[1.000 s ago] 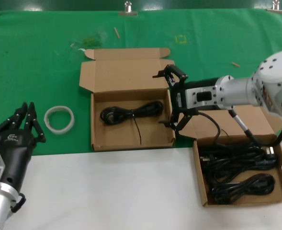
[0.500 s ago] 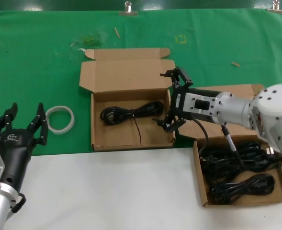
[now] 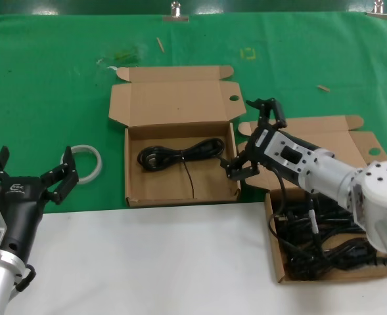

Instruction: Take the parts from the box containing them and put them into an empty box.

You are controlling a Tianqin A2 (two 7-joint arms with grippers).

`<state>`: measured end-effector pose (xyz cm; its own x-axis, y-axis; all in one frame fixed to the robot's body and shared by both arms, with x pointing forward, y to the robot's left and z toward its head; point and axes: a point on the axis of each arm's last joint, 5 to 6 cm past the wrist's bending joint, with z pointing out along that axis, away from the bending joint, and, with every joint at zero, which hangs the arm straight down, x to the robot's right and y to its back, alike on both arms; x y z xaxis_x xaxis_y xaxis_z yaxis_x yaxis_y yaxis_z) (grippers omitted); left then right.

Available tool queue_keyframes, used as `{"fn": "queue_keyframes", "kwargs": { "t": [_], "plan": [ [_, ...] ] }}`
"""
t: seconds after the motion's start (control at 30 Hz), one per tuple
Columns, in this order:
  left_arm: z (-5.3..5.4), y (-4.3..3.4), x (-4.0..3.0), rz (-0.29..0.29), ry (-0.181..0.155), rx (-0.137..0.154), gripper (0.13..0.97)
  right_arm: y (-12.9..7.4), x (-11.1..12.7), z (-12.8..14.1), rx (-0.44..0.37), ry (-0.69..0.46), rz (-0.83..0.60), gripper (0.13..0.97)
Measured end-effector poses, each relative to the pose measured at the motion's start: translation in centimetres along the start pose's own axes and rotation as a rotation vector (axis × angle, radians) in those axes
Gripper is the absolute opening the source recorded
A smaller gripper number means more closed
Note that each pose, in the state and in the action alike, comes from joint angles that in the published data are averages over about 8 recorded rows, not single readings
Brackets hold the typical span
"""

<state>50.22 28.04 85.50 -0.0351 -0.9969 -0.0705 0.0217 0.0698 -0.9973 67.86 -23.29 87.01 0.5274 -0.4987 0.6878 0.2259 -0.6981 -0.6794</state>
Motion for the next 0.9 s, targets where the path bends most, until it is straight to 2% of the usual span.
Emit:
{"fn": "queue_keyframes", "kwargs": {
  "t": [0.1,0.37,0.5,0.77,0.9],
  "plan": [
    [0.0,0.00,0.00,0.000,0.000,0.000,0.705,0.3,-0.7,-0.8,-0.002,0.041,0.055,0.966],
    [0.0,0.00,0.00,0.001,0.000,0.000,0.857,0.9,-2.6,-3.1,-0.007,0.153,0.203,0.966],
    [0.0,0.00,0.00,0.001,0.000,0.000,0.857,1.1,-3.4,-4.4,-0.008,0.208,0.276,0.966],
    [0.0,0.00,0.00,0.000,0.000,0.000,0.944,1.3,-4.9,-7.4,-0.006,0.321,0.420,0.966],
    [0.0,0.00,0.00,0.000,0.000,0.000,0.952,1.3,-5.6,-9.0,-0.003,0.378,0.491,0.966]
  ]
}}
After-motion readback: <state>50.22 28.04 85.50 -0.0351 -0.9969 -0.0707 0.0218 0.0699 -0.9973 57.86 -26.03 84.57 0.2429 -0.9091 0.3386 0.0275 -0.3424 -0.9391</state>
